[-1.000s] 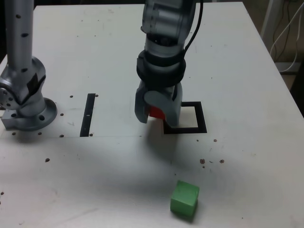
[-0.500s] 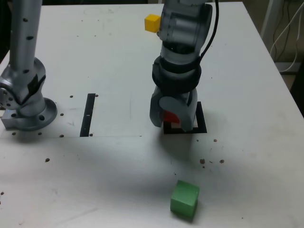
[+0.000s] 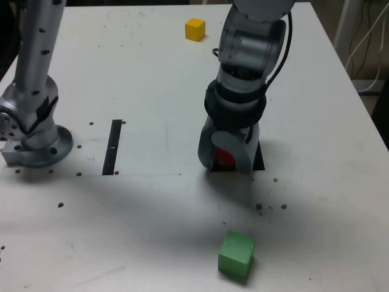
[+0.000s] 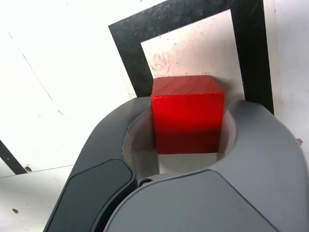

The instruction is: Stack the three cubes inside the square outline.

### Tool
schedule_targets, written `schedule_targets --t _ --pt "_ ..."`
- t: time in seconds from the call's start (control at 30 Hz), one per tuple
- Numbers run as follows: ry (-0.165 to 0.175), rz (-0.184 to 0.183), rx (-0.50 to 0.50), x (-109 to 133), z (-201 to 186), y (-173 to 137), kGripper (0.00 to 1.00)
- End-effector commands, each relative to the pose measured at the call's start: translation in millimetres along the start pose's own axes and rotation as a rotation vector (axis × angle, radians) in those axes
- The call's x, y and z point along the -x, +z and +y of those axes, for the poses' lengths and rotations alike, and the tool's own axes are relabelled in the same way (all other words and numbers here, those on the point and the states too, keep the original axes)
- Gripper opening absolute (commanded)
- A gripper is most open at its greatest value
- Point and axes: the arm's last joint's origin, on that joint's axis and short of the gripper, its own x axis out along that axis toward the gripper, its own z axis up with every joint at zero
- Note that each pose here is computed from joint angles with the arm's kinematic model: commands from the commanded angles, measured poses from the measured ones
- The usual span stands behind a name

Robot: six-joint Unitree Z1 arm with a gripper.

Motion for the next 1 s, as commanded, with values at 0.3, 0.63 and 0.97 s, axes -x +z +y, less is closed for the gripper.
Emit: schedule_targets --t 0.3,0.63,0.97 --pt "0.007 -0.056 -0.003 22.0 3.7 -12.0 0.99" --pt "0.046 -0.107 0.008 68.6 34.8 -61.7 0.99" --pt "0.092 -0.044 0.051 70.7 95.3 -94.7 0.99"
